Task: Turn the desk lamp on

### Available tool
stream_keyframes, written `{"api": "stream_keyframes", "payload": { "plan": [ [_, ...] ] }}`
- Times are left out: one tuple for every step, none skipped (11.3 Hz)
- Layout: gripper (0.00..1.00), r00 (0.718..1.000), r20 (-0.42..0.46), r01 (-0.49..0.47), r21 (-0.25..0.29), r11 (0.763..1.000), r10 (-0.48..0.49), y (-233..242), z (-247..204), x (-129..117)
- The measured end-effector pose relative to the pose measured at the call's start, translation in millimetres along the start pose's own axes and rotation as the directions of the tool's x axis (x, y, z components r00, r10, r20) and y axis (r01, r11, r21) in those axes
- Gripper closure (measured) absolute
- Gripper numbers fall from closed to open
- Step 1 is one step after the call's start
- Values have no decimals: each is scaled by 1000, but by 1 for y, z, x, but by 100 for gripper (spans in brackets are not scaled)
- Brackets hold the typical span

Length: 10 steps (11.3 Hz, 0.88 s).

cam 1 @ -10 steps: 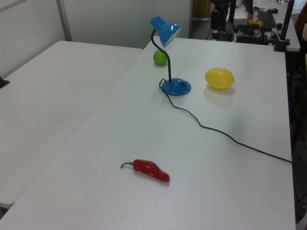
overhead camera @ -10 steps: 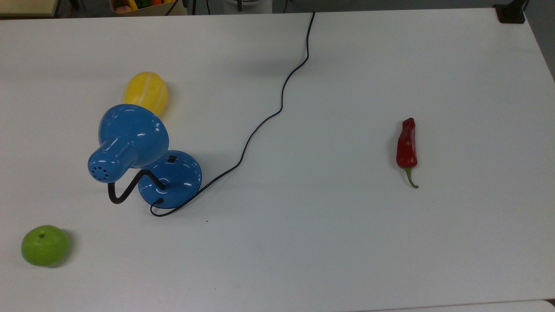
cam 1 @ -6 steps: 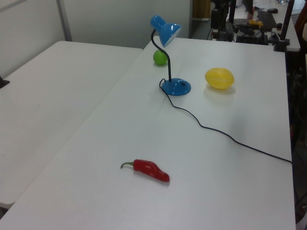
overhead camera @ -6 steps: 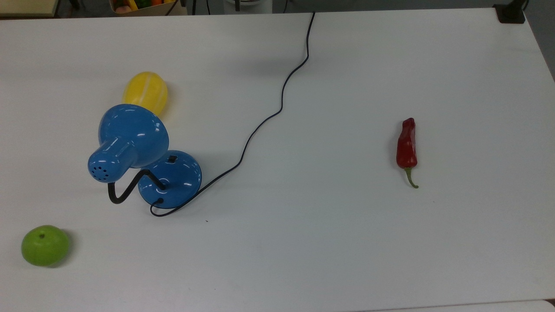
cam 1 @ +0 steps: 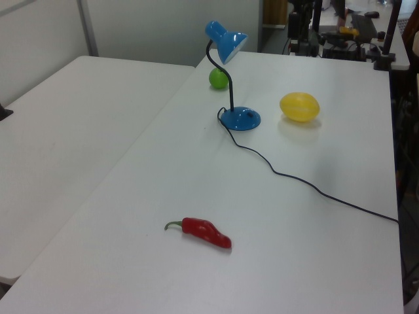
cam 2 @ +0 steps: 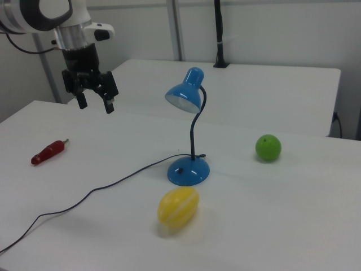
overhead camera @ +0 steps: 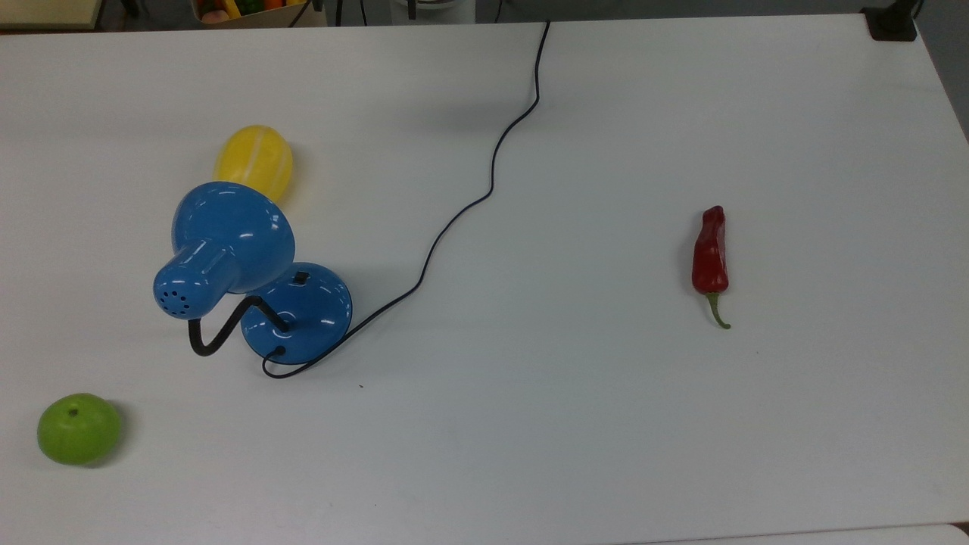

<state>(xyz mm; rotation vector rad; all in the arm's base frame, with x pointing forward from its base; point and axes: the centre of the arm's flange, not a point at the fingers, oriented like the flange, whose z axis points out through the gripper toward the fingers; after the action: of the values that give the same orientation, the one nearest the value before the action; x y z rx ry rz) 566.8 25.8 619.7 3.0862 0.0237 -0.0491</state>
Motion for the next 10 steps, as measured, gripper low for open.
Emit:
{"api": "stream_keyframes", "payload": {
  "plan": [
    [0, 1000, 0, 0, 0, 1000, 0, 0, 0, 0],
    [0, 1000, 0, 0, 0, 1000, 0, 0, 0, 0],
    [4, 1000, 0, 1, 0, 1000, -1, 0, 0, 0],
    [5, 1000, 0, 1, 0, 1000, -1, -1, 0, 0],
    [14, 1000, 0, 1, 0, 1000, -1, -1, 0, 0],
    [31, 1000, 0, 1, 0, 1000, -1, -1, 0, 0],
    [48, 1000, 1, 2, 0, 1000, -2, -1, 0, 0],
    [62, 1000, 1, 2, 0, 1000, -2, -1, 1, 0],
    [78, 1000, 1, 2, 0, 1000, -2, -1, 1, 0],
    [95, 1000, 2, 2, 0, 1000, -2, -1, 1, 0]
  ]
}}
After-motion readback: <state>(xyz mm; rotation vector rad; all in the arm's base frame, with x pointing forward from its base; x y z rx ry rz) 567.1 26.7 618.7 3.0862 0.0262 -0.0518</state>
